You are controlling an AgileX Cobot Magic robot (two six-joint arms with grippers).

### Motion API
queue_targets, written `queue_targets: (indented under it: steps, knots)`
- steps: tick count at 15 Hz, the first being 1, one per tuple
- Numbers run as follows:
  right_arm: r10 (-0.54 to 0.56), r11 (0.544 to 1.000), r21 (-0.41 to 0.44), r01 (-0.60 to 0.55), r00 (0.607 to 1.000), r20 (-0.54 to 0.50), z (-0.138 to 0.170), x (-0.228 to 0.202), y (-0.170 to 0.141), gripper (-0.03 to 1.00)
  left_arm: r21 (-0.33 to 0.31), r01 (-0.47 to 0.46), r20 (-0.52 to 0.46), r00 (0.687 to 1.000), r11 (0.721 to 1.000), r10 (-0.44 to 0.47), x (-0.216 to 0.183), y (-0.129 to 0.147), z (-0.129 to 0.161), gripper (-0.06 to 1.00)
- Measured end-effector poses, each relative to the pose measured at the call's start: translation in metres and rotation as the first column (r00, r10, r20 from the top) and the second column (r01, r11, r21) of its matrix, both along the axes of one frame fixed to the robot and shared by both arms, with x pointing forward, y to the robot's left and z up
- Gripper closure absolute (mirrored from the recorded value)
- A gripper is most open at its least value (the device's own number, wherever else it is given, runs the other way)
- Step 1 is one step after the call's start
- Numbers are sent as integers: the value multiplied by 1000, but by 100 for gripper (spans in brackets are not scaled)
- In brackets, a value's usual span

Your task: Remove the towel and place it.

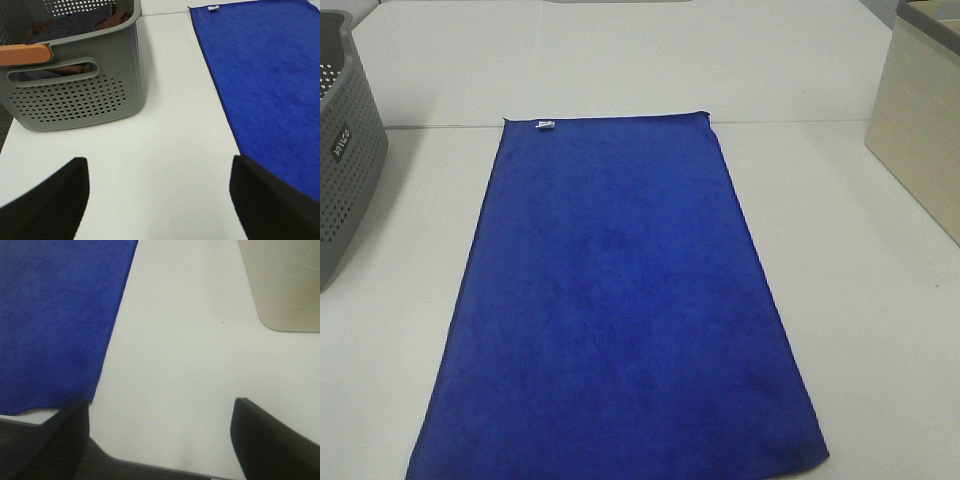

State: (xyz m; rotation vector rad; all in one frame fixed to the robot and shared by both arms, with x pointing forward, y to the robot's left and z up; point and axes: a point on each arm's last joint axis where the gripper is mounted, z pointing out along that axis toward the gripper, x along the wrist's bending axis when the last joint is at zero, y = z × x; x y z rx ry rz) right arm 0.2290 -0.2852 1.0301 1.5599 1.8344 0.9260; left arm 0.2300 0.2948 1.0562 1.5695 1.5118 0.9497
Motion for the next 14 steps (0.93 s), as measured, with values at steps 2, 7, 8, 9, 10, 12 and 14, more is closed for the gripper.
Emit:
queue_targets:
  steps: [2,7,8,9,10,12,14]
  knots:
    - [3,1000,4,-3,1000,0,0,0,0,20,0,0,0,1000,1000,0,0,0,0,21]
    - [4,1000,6,-4,1000,0,0,0,1,20,0,0,0,1000,1000,0,0,0,0,21]
    - [4,1000,6,-4,1000,0,0,0,1,20,0,0,0,1000,1000,0,0,0,0,21]
    - [4,1000,6,-4,1000,0,0,0,1,20,0,0,0,1000,1000,0,0,0,0,21]
    - [4,1000,6,-4,1000,0,0,0,1,20,0,0,0,1000,1000,0,0,0,0,21]
    - [4,1000,6,-4,1000,0,0,0,1,20,0,0,0,1000,1000,0,0,0,0,21]
    - [4,1000,7,-4,1000,0,0,0,1,20,0,0,0,1000,1000,0,0,0,0,21]
